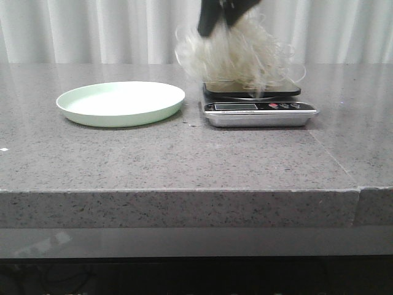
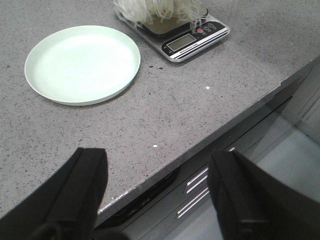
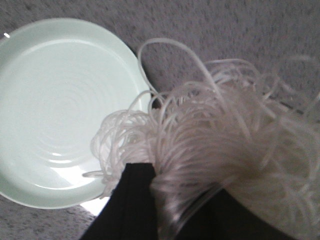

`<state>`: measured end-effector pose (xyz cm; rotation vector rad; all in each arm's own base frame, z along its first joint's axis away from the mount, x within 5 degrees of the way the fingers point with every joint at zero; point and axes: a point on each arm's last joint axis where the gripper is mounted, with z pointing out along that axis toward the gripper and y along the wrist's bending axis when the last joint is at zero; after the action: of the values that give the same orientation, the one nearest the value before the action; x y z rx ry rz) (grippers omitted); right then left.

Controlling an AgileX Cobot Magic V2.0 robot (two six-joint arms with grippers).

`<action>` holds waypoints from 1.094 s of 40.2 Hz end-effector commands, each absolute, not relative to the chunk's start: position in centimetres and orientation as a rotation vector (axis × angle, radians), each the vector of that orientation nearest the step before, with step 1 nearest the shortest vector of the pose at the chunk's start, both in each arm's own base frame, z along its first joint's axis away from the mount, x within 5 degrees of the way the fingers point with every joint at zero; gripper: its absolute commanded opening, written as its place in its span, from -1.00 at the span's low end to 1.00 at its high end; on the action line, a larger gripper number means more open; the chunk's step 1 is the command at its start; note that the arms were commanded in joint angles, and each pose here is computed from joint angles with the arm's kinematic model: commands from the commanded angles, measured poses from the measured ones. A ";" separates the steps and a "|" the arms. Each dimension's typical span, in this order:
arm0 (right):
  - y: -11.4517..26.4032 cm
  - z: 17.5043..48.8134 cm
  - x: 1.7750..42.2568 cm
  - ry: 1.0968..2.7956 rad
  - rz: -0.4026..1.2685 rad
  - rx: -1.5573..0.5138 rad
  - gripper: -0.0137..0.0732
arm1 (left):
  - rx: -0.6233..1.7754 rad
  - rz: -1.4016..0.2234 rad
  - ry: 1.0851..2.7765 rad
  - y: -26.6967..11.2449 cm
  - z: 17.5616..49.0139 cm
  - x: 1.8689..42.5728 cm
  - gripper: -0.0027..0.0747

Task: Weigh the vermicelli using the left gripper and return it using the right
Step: 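Lift the vermicelli with the right gripper and carry it over the plate, then lower the vermicelli onto the green plate and open the right gripper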

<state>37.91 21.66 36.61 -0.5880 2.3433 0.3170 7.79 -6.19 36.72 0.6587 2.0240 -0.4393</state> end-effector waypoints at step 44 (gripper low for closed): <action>31.4 36.3 37.2 2.049 0.395 -0.775 0.25 | 0.623 -0.477 1.948 -6.4 37.9 7.9 0.40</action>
<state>38.00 32.43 31.50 -0.8028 2.1903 0.3884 7.80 -6.20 36.67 0.6592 2.0256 -0.4389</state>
